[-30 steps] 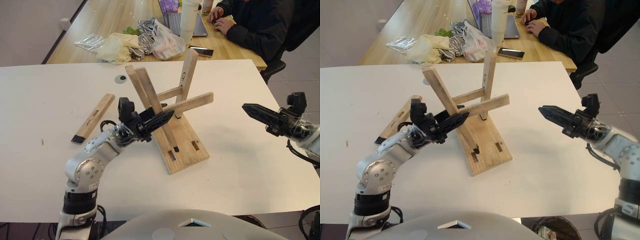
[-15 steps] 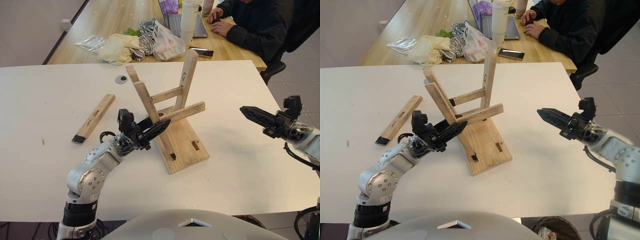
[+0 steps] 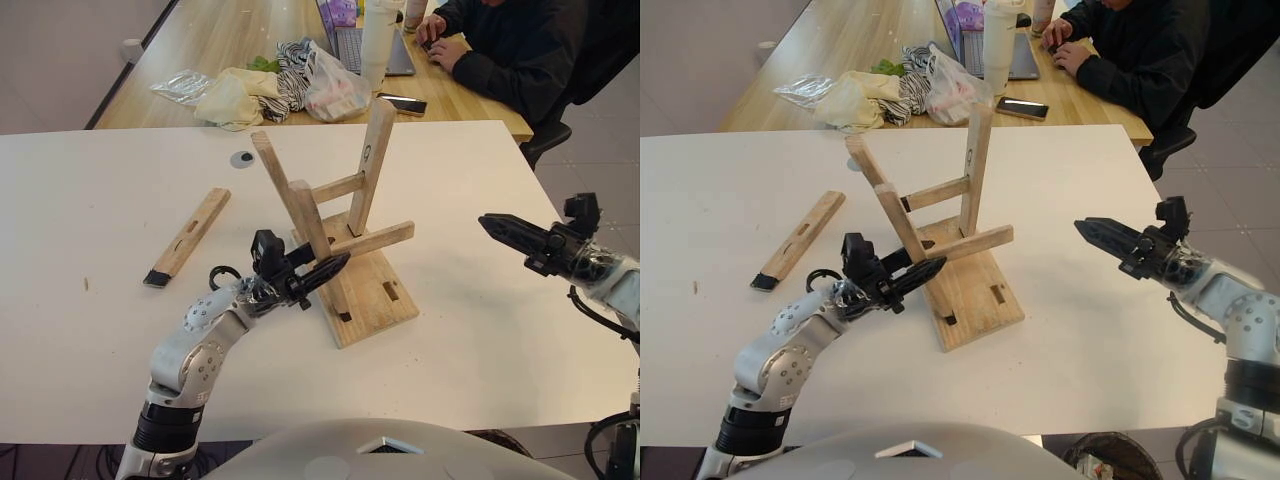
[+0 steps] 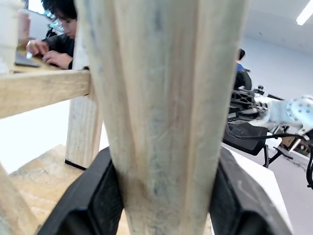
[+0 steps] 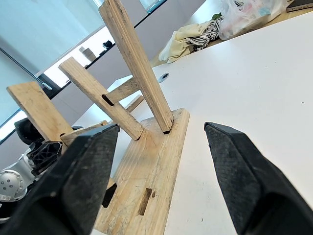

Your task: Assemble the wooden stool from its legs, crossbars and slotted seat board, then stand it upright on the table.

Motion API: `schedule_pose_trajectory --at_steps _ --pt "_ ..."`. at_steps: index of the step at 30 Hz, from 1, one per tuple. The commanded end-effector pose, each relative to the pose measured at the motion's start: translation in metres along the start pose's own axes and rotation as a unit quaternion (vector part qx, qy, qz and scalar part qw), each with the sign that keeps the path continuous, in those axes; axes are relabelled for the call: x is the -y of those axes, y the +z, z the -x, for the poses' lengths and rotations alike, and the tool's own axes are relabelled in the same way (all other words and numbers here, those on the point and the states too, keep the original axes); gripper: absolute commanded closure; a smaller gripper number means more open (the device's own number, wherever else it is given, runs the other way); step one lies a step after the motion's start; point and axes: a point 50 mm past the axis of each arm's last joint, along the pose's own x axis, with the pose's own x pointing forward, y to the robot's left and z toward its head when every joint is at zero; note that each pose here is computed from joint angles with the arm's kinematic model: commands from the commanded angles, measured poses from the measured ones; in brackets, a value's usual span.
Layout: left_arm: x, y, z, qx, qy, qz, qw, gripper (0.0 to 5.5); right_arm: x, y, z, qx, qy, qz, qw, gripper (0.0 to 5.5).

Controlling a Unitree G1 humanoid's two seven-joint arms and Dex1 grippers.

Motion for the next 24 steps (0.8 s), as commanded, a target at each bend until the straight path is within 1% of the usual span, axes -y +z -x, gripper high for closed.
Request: schedule_pose_trajectory --at_steps 1,4,6,11,13,15,18,21,22,24 --pt "-0.007 -0.013 0.01 -0.049 0.015 -0.089 0.995 3.43 0.001 -0.001 -0.002 -0.004 -0.001 0.007 1.0 2.31" --pt "-0.011 -0.016 0.014 -0.048 0.011 -0.116 0.992 3.43 0.002 -0.003 -0.002 -0.003 -0.002 0.006 1.0 2.31" --pt "-0.012 -0.023 0.018 -0.068 -0.002 -0.136 0.988 3.43 0.002 -0.004 -0.002 -0.002 -0.003 0.006 1.0 2.31" --pt "-0.019 -0.055 0.036 -0.181 -0.039 -0.126 0.975 3.44 0.003 -0.006 -0.001 -0.002 -0.005 0.005 1.0 2.31" --pt "-0.022 -0.067 0.045 -0.236 -0.058 -0.13 0.961 3.46 0.003 -0.006 -0.002 -0.002 -0.006 0.005 1.0 2.31" --pt "-0.023 -0.076 0.051 -0.273 -0.07 -0.121 0.952 3.49 0.004 -0.006 -0.002 -0.001 -0.008 0.005 1.0 2.31" --pt "-0.026 -0.073 0.046 -0.293 -0.072 -0.096 0.949 3.49 0.005 -0.006 -0.003 -0.001 -0.012 0.006 1.0 2.31" --pt "-0.038 -0.066 0.046 -0.305 -0.067 -0.121 0.942 3.49 0.005 -0.008 -0.003 0.001 -0.015 0.005 1.0 2.31" --pt "-0.043 -0.059 0.046 -0.302 -0.064 -0.133 0.942 3.49 0.005 -0.008 -0.003 0.002 -0.016 0.005 1.0 2.31" --pt "-0.052 -0.026 0.036 -0.256 -0.06 -0.152 0.953 3.49 0.005 -0.01 -0.002 0.004 -0.018 0.004 1.0 2.31"
